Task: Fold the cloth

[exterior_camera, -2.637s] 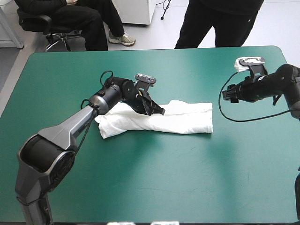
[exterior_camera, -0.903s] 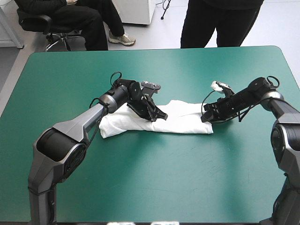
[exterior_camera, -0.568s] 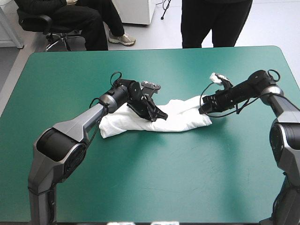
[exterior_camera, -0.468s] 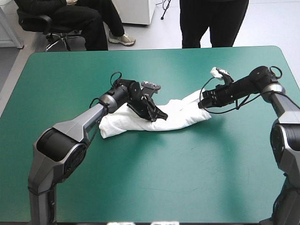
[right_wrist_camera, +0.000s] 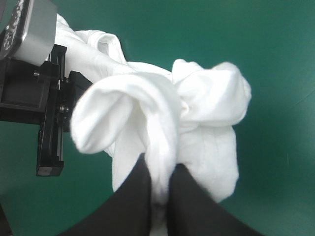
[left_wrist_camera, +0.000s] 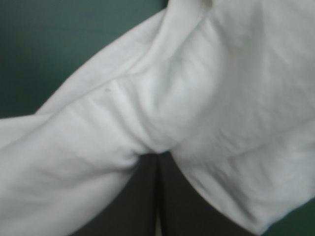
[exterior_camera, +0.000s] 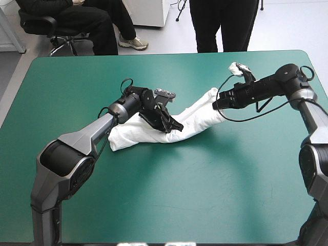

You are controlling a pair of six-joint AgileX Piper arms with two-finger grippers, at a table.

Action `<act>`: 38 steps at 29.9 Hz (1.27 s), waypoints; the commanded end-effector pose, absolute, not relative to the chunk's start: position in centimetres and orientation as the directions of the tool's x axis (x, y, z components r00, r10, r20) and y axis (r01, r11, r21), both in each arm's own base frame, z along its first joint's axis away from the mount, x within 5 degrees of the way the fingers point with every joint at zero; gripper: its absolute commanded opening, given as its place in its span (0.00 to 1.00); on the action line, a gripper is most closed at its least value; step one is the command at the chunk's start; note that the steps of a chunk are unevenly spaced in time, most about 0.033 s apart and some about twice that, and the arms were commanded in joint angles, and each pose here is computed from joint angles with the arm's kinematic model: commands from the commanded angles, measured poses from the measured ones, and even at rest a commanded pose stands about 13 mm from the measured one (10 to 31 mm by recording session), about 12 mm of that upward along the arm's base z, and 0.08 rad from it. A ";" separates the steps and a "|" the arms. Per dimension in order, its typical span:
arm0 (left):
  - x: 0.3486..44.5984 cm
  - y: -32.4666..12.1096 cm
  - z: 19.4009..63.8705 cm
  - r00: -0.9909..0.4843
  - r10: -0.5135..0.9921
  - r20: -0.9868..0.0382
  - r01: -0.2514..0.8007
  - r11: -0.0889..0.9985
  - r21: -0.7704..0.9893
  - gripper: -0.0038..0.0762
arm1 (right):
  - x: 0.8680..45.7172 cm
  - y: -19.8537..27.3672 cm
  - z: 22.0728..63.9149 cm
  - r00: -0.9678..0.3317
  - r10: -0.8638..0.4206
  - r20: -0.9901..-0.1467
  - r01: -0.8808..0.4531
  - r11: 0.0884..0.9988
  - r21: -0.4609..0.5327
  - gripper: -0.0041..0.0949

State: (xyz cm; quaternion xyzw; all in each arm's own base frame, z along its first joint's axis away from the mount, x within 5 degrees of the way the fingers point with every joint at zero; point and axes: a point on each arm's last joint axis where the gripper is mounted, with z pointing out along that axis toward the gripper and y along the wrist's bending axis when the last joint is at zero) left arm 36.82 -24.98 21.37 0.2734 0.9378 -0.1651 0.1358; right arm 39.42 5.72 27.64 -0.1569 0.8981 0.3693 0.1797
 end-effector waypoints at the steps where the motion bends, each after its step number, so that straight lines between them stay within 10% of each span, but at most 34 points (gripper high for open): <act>1: 36.7 -24.4 24.6 -0.790 0.466 -0.398 0.574 0.791 -0.214 0.03 | 38.3 6.8 31.3 -0.839 -0.161 -0.519 -0.496 0.620 0.609 0.03; 18: 27.3 -7.6 48.3 -0.573 0.185 -0.798 0.322 0.947 -0.012 0.03 | 37.9 13.7 37.6 -0.719 -0.204 -0.664 -0.651 0.534 0.540 0.03; 30: 19.2 -4.6 53.5 -0.406 0.150 -0.902 0.260 0.965 0.043 0.03 | 37.7 24.5 35.8 -0.690 -0.284 -0.666 -0.718 0.390 0.577 0.06; 38: 19.3 -4.7 53.0 -0.429 0.155 -0.890 0.261 0.964 0.043 0.03 | 37.6 30.4 34.6 -0.641 -0.323 -0.696 -0.767 0.238 0.596 0.72</act>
